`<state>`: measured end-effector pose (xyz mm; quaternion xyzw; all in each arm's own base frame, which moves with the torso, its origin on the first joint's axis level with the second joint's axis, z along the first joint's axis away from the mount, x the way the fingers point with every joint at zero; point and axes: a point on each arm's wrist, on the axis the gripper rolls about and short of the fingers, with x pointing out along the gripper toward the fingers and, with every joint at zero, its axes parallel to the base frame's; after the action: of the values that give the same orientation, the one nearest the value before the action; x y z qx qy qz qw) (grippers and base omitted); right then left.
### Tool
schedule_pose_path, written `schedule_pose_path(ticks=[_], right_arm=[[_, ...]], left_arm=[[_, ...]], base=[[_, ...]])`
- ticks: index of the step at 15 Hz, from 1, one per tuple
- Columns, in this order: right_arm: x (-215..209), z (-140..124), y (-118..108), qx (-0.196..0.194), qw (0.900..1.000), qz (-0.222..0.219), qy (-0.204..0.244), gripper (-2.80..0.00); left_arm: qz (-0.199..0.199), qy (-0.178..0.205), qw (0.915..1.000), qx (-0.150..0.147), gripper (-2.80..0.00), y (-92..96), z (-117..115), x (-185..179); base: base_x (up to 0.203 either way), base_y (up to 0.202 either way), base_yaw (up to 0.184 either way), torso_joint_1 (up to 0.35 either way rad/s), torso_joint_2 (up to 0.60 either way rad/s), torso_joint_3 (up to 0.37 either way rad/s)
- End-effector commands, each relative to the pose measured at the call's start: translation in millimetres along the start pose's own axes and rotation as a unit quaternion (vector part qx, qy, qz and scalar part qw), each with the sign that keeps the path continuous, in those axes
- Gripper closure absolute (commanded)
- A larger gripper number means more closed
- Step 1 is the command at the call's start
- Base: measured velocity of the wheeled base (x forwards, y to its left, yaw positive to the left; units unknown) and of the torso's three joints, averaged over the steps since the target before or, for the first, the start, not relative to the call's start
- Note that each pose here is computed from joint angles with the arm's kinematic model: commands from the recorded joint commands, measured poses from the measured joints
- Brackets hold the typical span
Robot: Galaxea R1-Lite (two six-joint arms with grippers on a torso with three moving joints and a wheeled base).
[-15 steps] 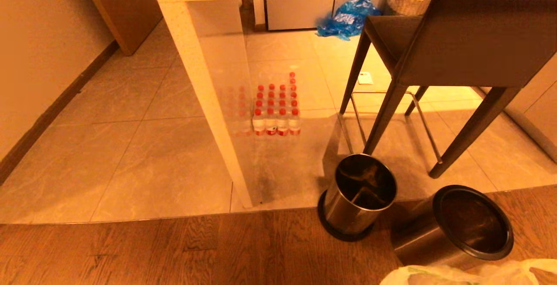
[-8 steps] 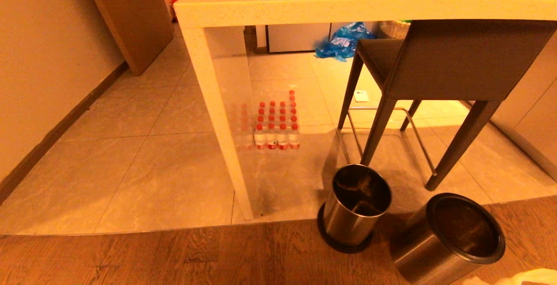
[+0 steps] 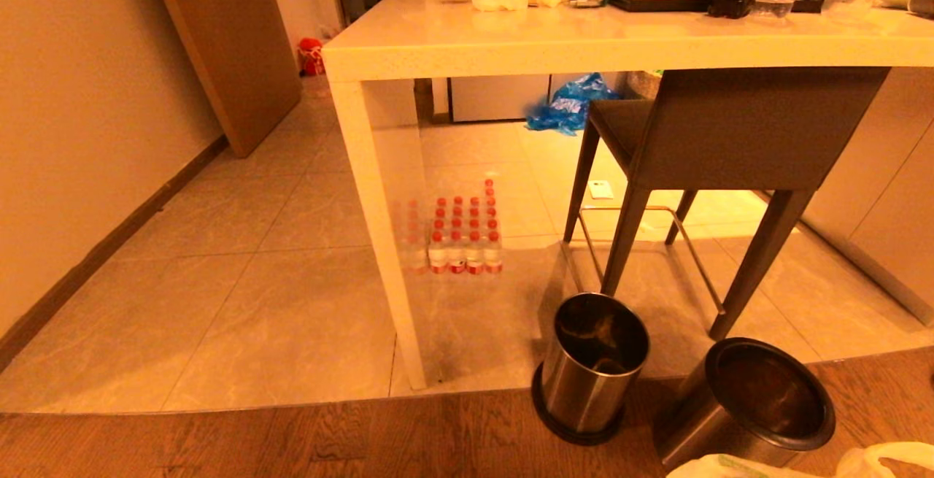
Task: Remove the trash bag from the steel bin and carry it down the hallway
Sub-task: Put the trash bag at the door
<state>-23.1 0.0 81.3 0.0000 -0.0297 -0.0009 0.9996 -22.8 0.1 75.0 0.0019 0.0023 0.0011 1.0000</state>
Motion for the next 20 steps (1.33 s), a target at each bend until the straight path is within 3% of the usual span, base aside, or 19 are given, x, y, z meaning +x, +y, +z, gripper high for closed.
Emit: schedule_pose_path(ticks=[1, 10, 20], right_arm=[[1.5, -6.9, 0.0, 0.000, 1.000, 0.000, 0.012, 0.00], [1.5, -6.9, 0.0, 0.000, 1.000, 0.000, 0.012, 0.00], [1.5, -6.9, 0.0, 0.000, 1.000, 0.000, 0.012, 0.00]], left_arm=[[0.000, 0.000, 1.0000, 0.000, 0.00, 0.0, 0.5, 0.0], [0.000, 0.000, 1.0000, 0.000, 0.00, 0.0, 0.0, 0.1], [0.000, 0.001, 1.0000, 0.000, 0.00, 0.0, 0.0, 0.1]], base=[[0.000, 0.000, 0.000, 0.002, 0.00, 0.041], [0.001, 0.017, -0.002, 0.001, 0.00, 0.002], [0.000, 0.186, -0.001, 0.004, 0.00, 0.002]])
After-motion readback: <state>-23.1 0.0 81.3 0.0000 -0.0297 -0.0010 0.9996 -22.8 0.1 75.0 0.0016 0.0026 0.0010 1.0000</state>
